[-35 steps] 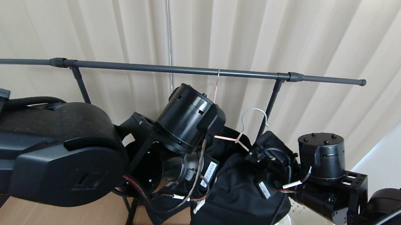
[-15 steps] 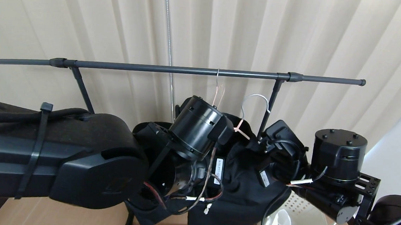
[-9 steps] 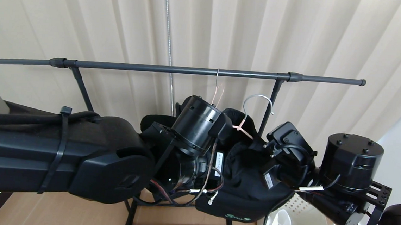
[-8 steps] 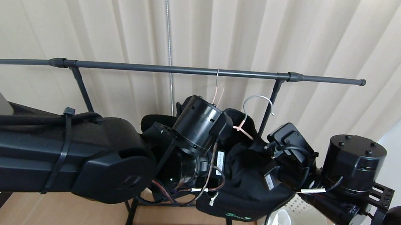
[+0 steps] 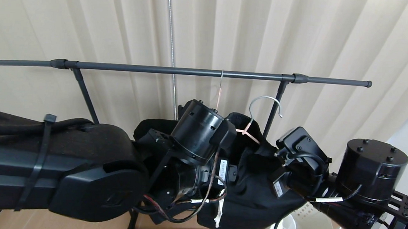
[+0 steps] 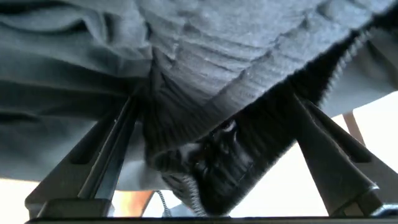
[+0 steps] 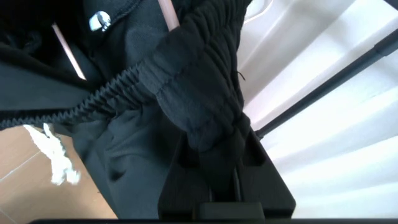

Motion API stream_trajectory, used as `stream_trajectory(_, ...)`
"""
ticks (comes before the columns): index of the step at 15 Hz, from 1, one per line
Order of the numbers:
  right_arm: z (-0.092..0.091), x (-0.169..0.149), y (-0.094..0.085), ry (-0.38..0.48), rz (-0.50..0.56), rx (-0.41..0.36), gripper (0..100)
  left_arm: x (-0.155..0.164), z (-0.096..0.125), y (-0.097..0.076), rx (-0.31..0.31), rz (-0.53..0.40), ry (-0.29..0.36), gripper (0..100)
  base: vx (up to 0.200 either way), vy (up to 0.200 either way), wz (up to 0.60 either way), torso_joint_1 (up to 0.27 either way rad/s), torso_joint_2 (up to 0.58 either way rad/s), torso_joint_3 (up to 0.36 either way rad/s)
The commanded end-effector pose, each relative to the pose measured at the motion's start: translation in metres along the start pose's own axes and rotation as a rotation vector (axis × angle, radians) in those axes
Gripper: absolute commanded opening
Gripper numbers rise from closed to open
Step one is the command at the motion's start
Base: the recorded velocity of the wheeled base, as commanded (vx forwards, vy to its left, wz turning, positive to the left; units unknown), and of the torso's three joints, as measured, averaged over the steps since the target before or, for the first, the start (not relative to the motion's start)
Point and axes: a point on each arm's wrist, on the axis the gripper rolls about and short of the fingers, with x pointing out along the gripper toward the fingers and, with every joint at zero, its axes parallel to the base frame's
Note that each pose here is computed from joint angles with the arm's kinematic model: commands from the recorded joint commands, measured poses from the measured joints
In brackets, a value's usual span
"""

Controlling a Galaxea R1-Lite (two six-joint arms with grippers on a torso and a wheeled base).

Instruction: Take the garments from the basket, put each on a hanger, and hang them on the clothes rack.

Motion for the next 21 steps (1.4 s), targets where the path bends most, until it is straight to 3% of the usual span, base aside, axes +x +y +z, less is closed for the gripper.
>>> stream_trajectory(1, -0.001, 0.001, 0.000, 0.004, 0.001, -0.001, 0, -0.027, 0.003, 0.008, 0.006, -0.020, -0.037, 100, 0.000, 0.000, 0.00, 0.000, 0.00, 0.000)
stream_trajectory(4, -0.002, 0.002, 0.000, 0.007, 0.001, -0.002, 0, -0.041, 0.001, 0.016, 0.041, -0.039, -0.082, 100, 0.000, 0.000, 0.00, 0.000, 0.00, 0.000)
stream_trajectory(9, -0.005, 0.001, 0.002, 0.013, 0.031, -0.007, 0, -0.059, -0.024, 0.032, 0.207, -0.061, -0.160, 100, 0.000, 0.000, 0.00, 0.000, 0.00, 0.000)
stream_trajectory(15, -0.015, -0.003, 0.006, 0.027, 0.107, -0.055, 0, -0.087, -0.022, 0.059, 0.336, -0.023, -0.230, 100, 0.000, 0.000, 0.00, 0.000, 0.00, 0.000)
stream_trajectory(17, -0.017, -0.004, 0.007, 0.033, 0.115, -0.062, 0, -0.085, -0.020, 0.066, 0.421, 0.005, -0.227, 100, 0.000, 0.000, 0.00, 0.000, 0.00, 0.000)
stream_trajectory(19, -0.020, -0.005, 0.008, 0.034, 0.141, -0.081, 0, -0.080, -0.015, 0.070, 0.538, -0.025, -0.224, 100, 0.000, 0.000, 0.00, 0.000, 0.00, 0.000)
stream_trajectory(21, -0.020, -0.006, 0.008, 0.033, 0.146, -0.094, 0, -0.077, -0.010, 0.072, 0.593, -0.075, -0.227, 100, 0.000, 0.000, 0.00, 0.000, 0.00, 0.000)
